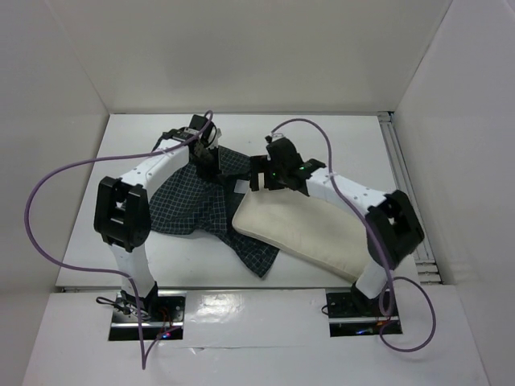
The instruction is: Put the pillow into the pillowcase
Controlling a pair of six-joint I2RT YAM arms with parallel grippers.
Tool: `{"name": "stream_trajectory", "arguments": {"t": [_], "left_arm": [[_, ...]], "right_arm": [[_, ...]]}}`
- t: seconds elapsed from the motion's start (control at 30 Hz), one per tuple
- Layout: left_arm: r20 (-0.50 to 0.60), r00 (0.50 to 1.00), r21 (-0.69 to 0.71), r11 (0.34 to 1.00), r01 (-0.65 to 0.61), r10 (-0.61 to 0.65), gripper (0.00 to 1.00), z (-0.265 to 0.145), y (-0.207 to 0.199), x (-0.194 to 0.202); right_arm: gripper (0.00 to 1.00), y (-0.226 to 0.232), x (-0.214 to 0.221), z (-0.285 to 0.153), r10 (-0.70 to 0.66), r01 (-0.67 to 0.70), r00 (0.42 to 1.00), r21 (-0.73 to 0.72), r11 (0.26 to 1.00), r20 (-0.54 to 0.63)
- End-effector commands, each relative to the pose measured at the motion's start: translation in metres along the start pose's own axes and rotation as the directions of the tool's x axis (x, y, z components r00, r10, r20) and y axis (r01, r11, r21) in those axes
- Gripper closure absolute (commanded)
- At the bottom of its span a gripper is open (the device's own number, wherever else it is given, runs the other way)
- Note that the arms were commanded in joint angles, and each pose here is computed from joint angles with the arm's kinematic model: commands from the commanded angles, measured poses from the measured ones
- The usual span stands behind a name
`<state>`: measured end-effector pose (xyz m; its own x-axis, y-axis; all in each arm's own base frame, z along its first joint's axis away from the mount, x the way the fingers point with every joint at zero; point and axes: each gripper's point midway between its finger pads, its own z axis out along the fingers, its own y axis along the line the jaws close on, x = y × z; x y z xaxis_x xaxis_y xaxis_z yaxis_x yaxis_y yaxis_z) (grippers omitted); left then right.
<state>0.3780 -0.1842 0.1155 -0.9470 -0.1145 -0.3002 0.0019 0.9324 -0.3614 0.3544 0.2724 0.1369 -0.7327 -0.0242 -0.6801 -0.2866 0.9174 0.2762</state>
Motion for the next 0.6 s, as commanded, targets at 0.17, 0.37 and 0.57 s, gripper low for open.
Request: {"name": "stream_trajectory", "arguments": {"t": [0.17,0.37,0.57], "left_arm": [[0.027,1.000,0.056,0.998,-0.005,0.003,1.00,-0.011,-0.012,-0.001],[0.027,1.000,0.056,0.998,-0.005,0.003,1.00,-0.011,-0.012,-0.001],[0.045,0.999,0.064,0.998,-0.010,0.007,1.00,-0.014,-0.015,-0.004]], "right_arm": [[1.00,-0.021,0.033,0.047,0.194,-0.192,0.981,0.057,0.980,-0.016],[1.00,-0.008,0.004,-0.005,0.074,-0.071,0.994,-0.041,0.997,0.085],[1.00,0.022,0.038,-0.046,-0.111,0.111,0.994,-0.135,0.985,0.002]]}}
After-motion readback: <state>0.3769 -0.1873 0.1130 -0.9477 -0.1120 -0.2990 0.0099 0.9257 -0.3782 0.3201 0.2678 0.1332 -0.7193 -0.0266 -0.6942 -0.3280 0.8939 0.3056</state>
